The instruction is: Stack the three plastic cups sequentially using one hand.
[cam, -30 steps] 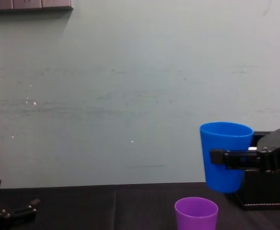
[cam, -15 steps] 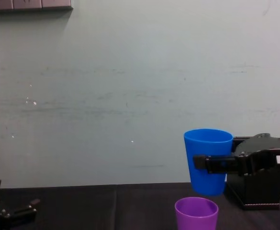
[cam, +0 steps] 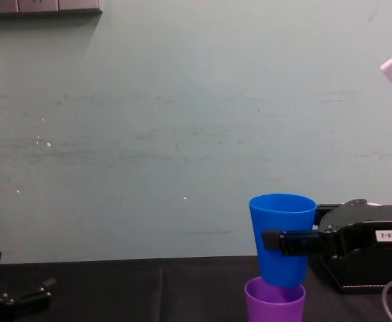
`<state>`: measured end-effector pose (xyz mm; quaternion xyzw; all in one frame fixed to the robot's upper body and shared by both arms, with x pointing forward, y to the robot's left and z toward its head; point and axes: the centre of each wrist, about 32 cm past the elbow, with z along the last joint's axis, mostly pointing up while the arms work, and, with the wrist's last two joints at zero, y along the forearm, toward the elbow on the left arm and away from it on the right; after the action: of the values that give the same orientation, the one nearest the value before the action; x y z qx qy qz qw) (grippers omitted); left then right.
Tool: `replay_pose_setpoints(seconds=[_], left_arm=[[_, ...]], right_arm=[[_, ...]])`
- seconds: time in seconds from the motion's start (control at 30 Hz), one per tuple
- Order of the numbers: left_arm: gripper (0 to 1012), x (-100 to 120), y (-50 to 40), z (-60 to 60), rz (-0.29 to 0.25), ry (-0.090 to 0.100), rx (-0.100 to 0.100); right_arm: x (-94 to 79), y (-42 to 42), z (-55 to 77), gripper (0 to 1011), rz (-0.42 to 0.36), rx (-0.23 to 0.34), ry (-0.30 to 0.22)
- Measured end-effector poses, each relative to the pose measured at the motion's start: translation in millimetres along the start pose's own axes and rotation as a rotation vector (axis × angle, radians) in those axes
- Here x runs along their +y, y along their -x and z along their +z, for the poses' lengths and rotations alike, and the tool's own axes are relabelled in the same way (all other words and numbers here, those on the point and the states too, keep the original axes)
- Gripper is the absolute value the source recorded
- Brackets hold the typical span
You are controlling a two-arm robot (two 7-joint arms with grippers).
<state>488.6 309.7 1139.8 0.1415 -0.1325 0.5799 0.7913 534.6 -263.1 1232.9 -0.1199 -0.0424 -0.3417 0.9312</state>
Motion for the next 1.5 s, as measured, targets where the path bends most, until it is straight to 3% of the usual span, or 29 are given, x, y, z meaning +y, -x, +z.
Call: replay_pose_setpoints(seconds=[0.83, 1.5], left_arm=[[1011, 0.0, 0.0, 0.0, 0.000, 0.000, 0.000], [1011, 0.0, 0.0, 0.0, 0.000, 0.000, 0.000]], right_arm=[[8.4, 0.0, -19.9, 722, 0.031, 0.020, 0.025], [8.3, -0.6, -23.8, 722, 0.035, 0.024, 0.030]])
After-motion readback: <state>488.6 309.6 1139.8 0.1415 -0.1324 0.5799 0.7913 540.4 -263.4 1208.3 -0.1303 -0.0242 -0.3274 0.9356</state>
